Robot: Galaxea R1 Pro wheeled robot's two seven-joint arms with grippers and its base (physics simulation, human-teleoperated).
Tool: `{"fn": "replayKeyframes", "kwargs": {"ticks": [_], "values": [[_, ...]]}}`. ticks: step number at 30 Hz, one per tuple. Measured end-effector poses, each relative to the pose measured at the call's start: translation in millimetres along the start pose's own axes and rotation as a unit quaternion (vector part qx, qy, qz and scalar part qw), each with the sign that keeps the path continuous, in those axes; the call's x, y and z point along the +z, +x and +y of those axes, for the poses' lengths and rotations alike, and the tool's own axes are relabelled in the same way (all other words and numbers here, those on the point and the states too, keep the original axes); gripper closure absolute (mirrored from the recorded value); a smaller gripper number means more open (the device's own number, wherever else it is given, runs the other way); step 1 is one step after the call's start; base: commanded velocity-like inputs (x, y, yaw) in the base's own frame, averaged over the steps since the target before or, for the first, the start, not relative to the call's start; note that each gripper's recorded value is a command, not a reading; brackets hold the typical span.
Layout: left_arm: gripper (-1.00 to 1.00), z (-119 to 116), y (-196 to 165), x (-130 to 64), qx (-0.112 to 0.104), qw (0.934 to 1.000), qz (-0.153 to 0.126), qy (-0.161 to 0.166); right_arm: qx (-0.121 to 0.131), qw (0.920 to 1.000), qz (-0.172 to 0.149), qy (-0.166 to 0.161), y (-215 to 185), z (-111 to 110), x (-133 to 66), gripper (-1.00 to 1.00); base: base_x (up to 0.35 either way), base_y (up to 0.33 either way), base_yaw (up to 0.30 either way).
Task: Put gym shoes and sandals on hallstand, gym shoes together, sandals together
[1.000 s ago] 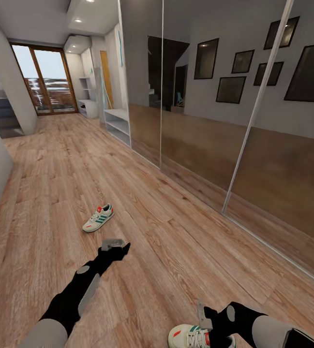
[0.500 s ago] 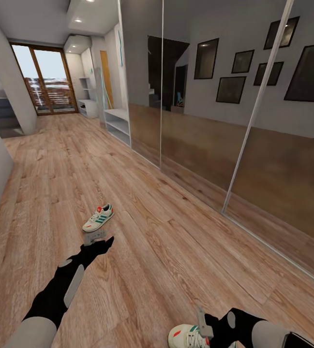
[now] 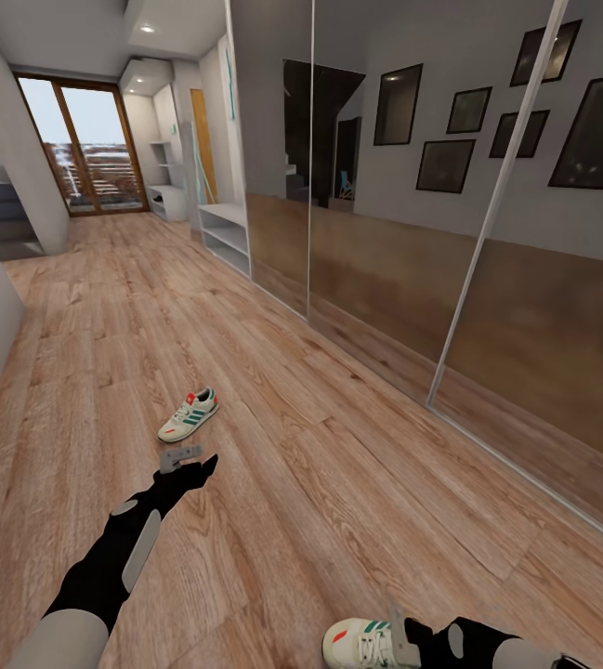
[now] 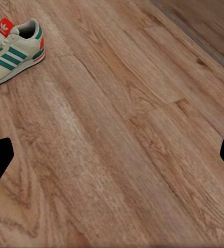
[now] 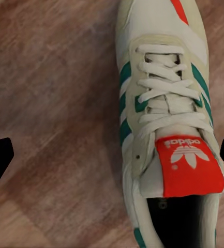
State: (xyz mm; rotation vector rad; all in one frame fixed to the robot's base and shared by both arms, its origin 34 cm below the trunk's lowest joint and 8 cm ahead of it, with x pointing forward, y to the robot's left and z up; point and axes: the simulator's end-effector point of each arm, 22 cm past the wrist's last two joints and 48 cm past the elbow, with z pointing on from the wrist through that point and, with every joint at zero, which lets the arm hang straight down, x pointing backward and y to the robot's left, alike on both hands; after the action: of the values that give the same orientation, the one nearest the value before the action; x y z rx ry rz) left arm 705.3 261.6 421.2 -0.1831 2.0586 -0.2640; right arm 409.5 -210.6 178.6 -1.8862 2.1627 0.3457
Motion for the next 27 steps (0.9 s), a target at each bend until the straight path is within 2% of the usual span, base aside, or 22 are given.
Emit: {"fn": "replayKeyframes", "kwargs": {"ticks": [17,27], "values": [[-1.0,0,2,0.2,-0.001,1.0,0.002,0.0,0.013,0.9996,0.022,0.013,38,1,-8.0,-1.0,0.0,0.0,0.0],[-1.0,0,4,0.3,-0.001,1.0,0.003,0.0,0.015,0.9995,0.025,0.015,43,0,-10.3,-1.0,0.0,0.0,0.0]]}}
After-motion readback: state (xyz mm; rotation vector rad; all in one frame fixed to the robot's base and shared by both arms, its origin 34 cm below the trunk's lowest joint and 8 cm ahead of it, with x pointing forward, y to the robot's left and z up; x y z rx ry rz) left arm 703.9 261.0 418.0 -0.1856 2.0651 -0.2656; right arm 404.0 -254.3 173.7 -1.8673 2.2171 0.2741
